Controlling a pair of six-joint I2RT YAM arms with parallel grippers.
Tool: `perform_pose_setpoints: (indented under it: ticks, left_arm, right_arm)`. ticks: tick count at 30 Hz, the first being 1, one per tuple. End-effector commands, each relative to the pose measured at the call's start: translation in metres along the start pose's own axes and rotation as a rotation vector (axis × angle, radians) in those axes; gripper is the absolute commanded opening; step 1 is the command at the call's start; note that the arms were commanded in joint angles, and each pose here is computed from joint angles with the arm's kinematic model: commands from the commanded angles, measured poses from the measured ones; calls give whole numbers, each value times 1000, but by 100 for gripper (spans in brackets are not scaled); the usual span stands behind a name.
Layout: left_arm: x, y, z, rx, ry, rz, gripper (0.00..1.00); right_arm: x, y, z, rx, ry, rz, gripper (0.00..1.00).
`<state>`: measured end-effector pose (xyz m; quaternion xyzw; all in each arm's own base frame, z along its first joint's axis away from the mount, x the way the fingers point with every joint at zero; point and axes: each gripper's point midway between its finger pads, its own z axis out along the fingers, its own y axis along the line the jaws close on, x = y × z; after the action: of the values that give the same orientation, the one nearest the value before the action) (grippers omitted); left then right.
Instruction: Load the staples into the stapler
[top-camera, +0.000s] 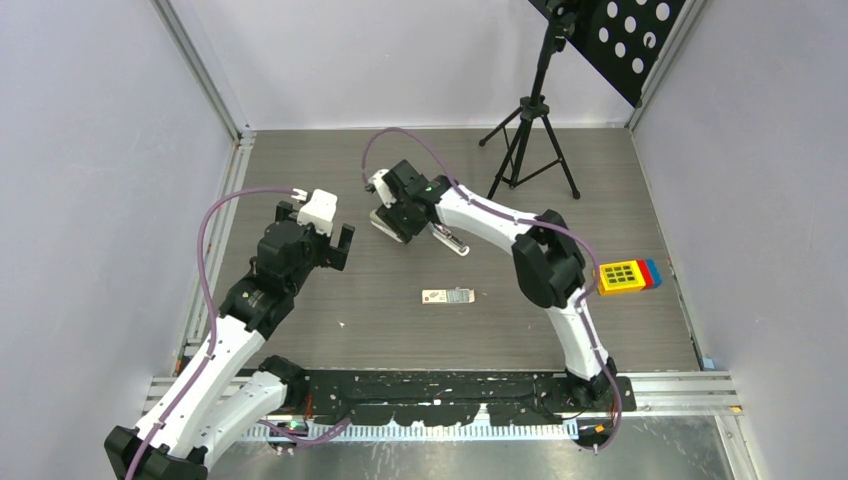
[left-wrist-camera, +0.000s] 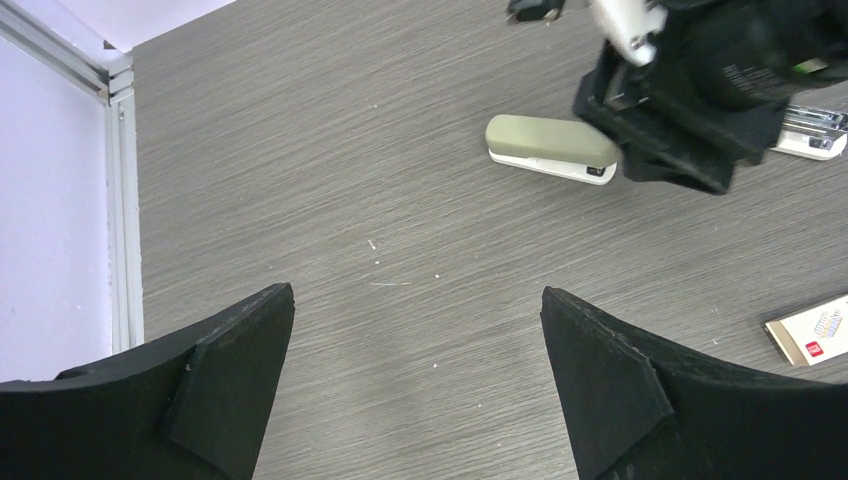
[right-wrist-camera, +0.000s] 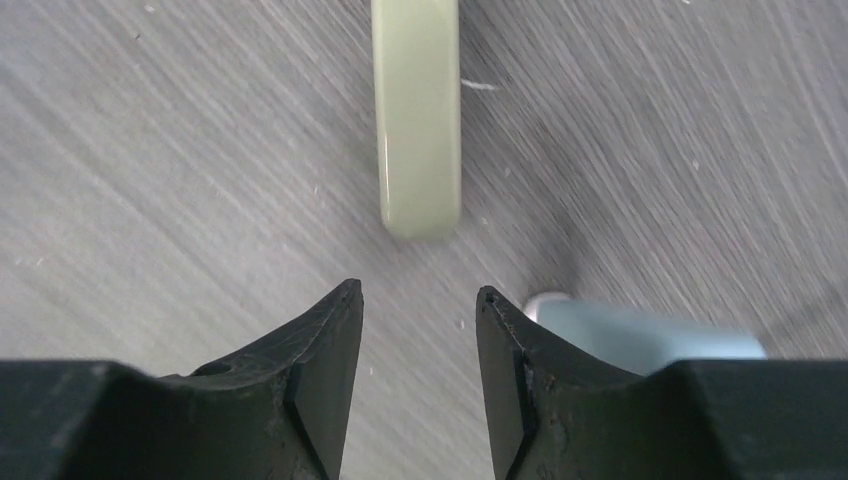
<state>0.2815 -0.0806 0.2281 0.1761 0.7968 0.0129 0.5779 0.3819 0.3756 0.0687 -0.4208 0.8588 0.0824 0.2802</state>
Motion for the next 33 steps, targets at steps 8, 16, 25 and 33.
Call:
perform_pose_setpoints:
  ticks: [8, 16, 25, 33]
  left_arm:
    - [-9, 1, 2, -2, -39, -8, 97]
    - [-2, -2, 7, 5, -18, -6, 97]
    - [3, -5, 12, 14, 5, -3, 97]
    - [0, -8, 10, 30, -6, -11, 97]
  right_arm:
    - [-20, -15, -137, 34, -296, 145, 53]
    - [40, -51, -197, 165, -601, 531, 93]
    - [122, -64, -214, 296, -562, 835, 100]
    - [149, -50, -214, 275, -391, 1022, 100]
